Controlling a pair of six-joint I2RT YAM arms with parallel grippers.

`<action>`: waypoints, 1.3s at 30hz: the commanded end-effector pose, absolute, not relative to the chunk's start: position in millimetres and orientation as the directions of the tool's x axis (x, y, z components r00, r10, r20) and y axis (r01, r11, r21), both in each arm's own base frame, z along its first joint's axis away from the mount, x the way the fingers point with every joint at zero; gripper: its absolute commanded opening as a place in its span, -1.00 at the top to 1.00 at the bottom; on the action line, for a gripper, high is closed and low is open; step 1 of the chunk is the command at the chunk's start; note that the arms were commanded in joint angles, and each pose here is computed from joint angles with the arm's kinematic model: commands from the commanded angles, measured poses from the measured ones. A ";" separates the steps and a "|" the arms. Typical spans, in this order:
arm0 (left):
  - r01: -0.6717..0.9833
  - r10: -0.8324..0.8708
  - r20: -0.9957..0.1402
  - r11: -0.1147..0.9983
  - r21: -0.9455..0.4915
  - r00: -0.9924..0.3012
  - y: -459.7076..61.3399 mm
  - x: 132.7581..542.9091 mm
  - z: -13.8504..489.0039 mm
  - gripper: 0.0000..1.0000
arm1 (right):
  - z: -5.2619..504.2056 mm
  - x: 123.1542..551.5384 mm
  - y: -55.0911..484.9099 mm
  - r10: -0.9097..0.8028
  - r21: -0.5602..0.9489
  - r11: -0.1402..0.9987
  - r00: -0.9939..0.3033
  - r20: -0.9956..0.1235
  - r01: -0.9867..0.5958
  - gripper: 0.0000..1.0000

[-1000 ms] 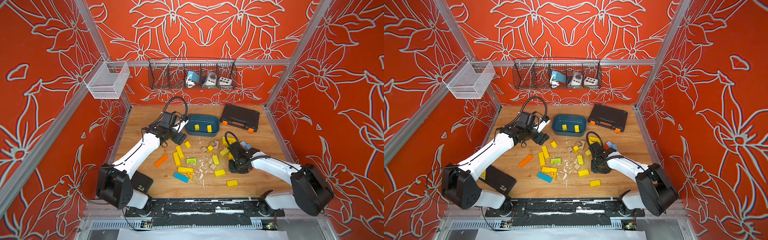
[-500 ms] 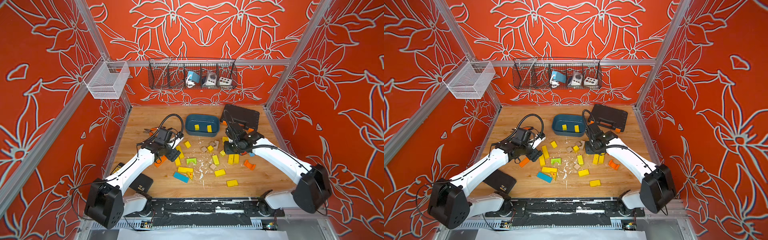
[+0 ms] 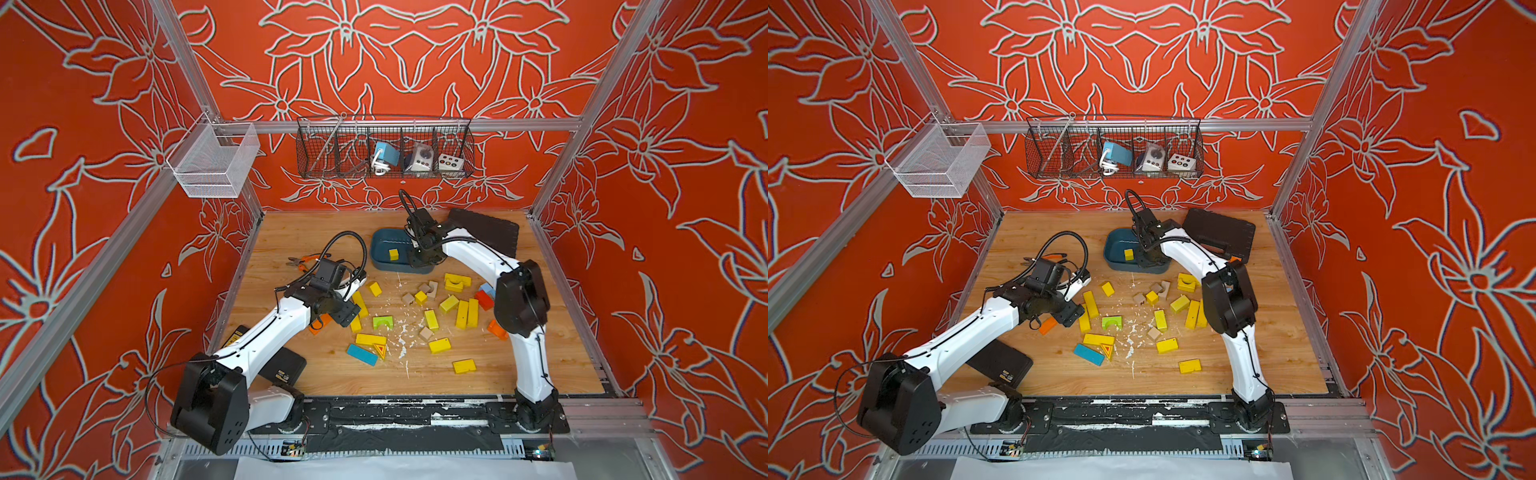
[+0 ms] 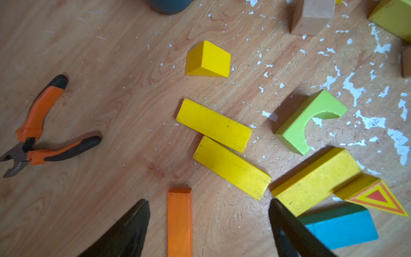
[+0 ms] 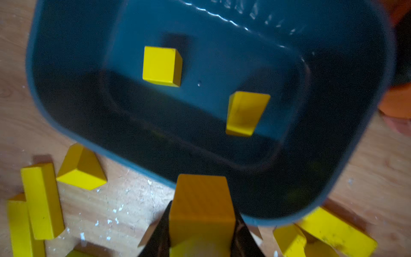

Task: Pick out the yellow building blocks
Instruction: Place the building block in the storage box.

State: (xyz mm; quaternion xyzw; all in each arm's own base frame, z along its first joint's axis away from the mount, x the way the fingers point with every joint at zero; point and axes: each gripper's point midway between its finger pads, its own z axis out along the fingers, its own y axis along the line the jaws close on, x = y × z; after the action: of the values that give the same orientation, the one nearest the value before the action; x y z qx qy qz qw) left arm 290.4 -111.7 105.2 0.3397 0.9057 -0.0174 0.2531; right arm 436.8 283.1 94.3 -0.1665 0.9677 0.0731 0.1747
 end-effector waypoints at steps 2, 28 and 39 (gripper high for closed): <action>0.626 0.609 -0.422 0.771 0.117 -0.672 -108.7 285.9 89.7 -0.69 | 84.0 445.5 286.7 -0.346 0.067 0.921 -0.884 -0.313 -0.384 0.58; 0.577 0.543 -0.327 0.816 -0.009 -0.773 -129.6 315.8 56.2 -0.73 | 105.1 460.6 273.5 -0.368 0.014 0.917 -0.859 -0.357 -0.399 -0.10; 0.524 0.511 -0.210 0.852 -0.009 -0.834 -115.2 297.6 39.8 -0.79 | 131.8 410.9 245.1 -0.308 0.054 0.932 -0.860 -0.407 -0.359 -0.10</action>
State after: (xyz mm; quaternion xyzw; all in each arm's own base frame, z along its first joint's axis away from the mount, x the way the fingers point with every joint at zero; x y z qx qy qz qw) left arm 309.3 -122.6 46.8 0.2839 0.9488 -0.0392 0.1325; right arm 413.8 248.8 115.1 -0.1892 0.9653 0.0516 0.1724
